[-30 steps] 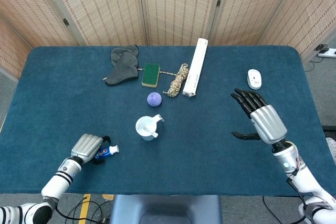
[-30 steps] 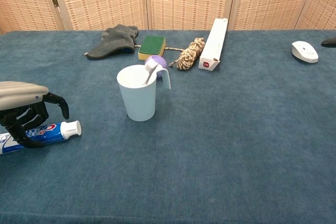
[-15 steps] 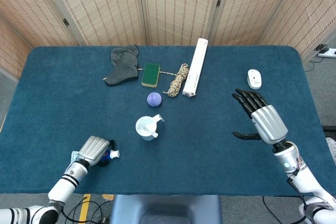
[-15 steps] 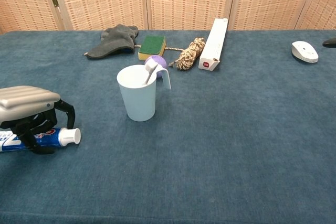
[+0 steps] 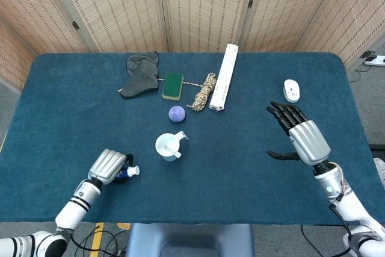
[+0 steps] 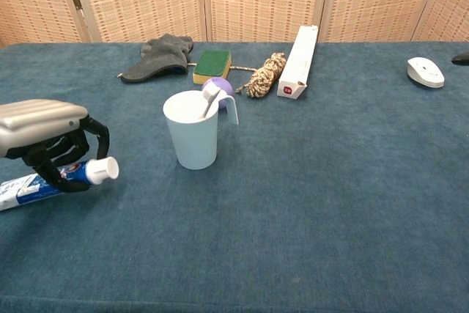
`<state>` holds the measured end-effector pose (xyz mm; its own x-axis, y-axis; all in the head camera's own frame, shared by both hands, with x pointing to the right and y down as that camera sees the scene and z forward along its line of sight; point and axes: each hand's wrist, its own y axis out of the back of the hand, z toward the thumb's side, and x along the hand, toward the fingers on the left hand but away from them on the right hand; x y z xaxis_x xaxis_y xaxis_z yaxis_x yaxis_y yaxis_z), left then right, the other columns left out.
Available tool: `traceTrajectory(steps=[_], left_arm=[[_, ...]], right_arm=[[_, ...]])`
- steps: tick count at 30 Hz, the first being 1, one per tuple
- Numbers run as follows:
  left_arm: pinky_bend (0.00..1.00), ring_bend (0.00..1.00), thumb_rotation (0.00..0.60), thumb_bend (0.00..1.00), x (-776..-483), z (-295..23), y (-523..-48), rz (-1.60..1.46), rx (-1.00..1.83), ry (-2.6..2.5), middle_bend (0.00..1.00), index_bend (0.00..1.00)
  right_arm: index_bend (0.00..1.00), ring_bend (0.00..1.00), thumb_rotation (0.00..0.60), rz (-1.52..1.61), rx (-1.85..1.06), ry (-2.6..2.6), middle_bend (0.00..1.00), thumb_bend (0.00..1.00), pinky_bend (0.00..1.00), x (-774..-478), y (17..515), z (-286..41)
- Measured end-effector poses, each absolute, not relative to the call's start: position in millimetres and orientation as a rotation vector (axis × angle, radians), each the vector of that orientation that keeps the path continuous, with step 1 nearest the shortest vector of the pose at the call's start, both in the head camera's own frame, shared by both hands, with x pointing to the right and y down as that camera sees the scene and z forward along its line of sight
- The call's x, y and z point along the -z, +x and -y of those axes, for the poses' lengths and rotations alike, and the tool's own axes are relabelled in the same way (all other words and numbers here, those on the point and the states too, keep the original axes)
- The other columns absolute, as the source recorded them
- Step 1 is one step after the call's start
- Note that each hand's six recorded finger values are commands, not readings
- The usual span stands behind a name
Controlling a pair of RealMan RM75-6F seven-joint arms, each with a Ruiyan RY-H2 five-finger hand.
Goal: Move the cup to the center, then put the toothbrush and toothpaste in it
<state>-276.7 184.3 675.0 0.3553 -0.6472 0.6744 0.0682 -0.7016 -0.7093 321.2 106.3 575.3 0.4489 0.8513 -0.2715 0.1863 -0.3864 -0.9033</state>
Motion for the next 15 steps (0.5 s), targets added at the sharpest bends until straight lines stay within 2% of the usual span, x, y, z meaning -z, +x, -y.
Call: traceTrajectory(steps=[15], left_arm=[[0.89,0.82,0.6,0.4,-623,-110,-297,-1.14,1.146,-2.155,0.87,0.65]], right_arm=[[0.0,0.12,0.6,0.891,-0.971,-1.835,0.06,0.0,0.14,-573,325,-106]])
